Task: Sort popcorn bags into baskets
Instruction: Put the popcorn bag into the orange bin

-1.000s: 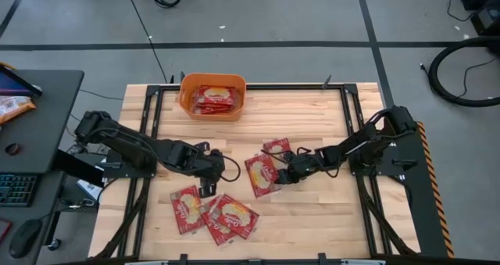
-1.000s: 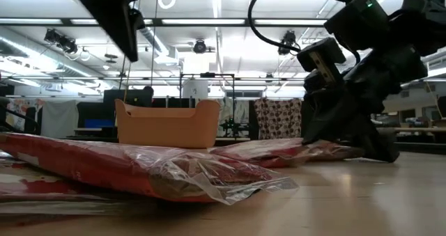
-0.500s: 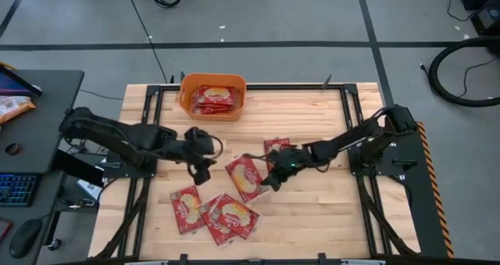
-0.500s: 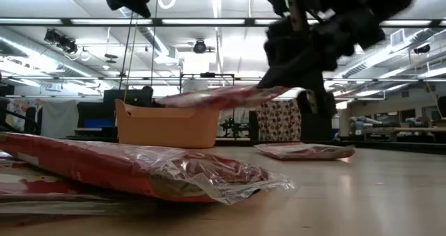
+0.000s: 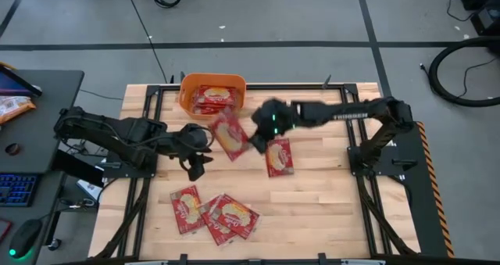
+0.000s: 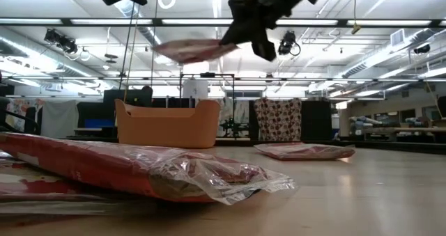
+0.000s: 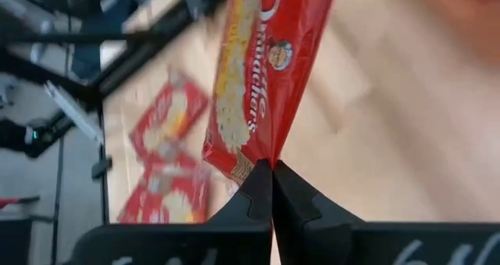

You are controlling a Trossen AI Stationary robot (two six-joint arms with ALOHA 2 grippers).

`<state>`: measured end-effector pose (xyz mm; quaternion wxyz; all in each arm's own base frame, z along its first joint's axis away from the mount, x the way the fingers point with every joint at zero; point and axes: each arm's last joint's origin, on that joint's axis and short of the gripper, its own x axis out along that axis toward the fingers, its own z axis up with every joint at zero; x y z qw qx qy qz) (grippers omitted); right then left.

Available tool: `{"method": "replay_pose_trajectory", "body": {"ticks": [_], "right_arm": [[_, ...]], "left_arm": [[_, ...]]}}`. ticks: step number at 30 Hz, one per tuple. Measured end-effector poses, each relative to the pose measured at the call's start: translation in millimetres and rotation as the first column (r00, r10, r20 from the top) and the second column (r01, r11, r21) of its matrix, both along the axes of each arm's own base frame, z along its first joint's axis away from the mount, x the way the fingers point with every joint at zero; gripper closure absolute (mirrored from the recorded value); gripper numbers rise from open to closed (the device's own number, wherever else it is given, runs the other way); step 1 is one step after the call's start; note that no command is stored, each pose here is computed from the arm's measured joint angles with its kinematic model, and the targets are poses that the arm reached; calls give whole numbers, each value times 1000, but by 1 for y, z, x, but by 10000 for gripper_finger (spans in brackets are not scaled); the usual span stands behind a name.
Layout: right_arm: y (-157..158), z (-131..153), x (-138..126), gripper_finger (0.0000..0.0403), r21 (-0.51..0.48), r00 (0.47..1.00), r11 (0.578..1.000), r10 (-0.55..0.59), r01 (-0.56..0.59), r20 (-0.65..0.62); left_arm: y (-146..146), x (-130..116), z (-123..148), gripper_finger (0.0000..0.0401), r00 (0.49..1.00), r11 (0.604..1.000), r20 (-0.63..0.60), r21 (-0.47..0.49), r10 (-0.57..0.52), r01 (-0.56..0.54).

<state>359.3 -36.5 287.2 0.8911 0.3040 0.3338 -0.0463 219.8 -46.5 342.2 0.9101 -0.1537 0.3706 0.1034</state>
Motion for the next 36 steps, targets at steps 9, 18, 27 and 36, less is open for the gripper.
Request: {"method": "replay_pose_trajectory", "body": {"ticks": [9, 18, 27, 36], "right_arm": [[-78, 39, -14, 402, -7, 995, 997, -71, 72, 64], [-106, 40, -27, 402, -22, 996, 997, -69, 71, 58], [-101, 43, -29, 402, 233, 986, 963, 104, -133, 129], [-97, 46, -29, 402, 379, 972, 899, 167, -218, 163]], "left_arm": [[-5, 2, 3, 246, 997, 996, 35, -41, -74, 75], [-3, 3, 0, 246, 999, 999, 17, 30, -39, 39], [10, 2, 3, 246, 995, 786, -85, 612, -50, 92], [12, 8, 12, 214, 977, 535, -185, 818, -104, 212]]}}
